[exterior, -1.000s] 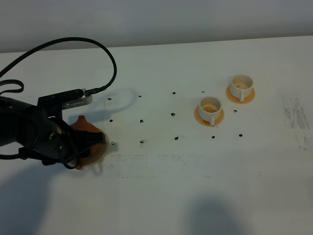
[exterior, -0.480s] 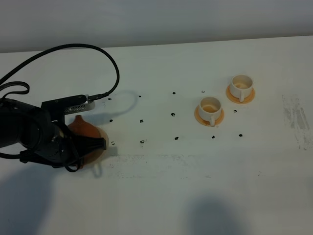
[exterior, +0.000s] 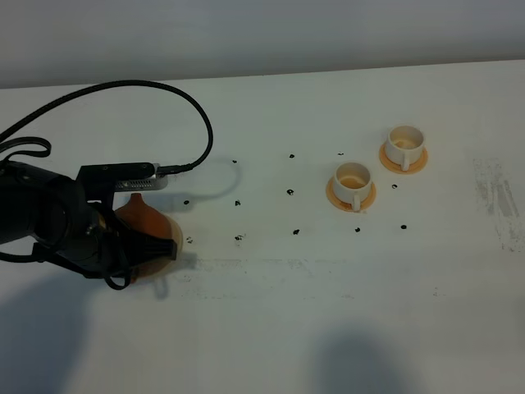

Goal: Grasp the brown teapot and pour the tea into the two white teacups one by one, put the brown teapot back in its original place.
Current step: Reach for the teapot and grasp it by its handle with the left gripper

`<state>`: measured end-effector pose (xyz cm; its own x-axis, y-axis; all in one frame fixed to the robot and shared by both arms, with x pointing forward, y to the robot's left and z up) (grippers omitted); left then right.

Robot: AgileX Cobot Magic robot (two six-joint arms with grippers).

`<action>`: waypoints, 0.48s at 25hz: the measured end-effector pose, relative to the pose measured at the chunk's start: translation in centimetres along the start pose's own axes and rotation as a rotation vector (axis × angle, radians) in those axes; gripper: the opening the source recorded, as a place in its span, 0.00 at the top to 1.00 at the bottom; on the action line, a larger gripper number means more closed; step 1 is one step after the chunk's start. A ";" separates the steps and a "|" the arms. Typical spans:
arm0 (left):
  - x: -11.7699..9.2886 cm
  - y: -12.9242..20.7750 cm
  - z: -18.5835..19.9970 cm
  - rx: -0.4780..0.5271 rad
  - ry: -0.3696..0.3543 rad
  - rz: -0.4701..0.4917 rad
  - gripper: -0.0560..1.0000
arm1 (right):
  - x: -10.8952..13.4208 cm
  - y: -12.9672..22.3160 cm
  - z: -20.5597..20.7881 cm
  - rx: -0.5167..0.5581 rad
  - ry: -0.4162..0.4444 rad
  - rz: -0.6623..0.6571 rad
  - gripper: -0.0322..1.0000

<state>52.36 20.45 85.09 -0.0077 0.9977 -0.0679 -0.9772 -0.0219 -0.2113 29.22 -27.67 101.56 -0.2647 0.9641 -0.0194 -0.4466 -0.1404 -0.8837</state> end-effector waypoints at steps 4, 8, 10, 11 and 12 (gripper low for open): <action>0.0 0.0 0.2 -0.001 -0.001 -0.059 0.85 | 0.0 0.0 0.0 0.000 0.000 0.000 0.40; 0.0 -0.1 0.4 -0.009 -0.001 -0.115 0.85 | 0.0 0.0 0.0 0.000 0.000 0.000 0.40; 0.0 -0.1 0.4 -0.009 -0.002 -0.143 0.85 | 0.0 0.0 0.0 0.000 0.000 0.000 0.40; 0.1 -0.1 0.4 -0.010 -0.004 -0.158 0.85 | 0.0 0.0 0.0 0.000 0.000 0.000 0.40; 0.1 -0.2 0.4 -0.011 -0.007 -0.177 0.85 | 0.0 0.0 0.0 0.000 0.000 0.000 0.40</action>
<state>52.44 20.59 85.51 0.1623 0.9865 -0.0217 -0.9611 0.1530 -0.2300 29.22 -27.67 101.56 -0.2649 0.9641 -0.0197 -0.4465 -0.1407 -0.8837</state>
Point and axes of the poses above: a point on each arm's last joint axis where the gripper is mounted, z pointing back along that axis away from the gripper, x along the wrist's bending axis when the last joint is at zero, y = z × x, the point moved 7 cm from there along -z, pointing out along that axis toward the gripper, and after that the axes turned 4 degrees about z, right-handed, at the moved point
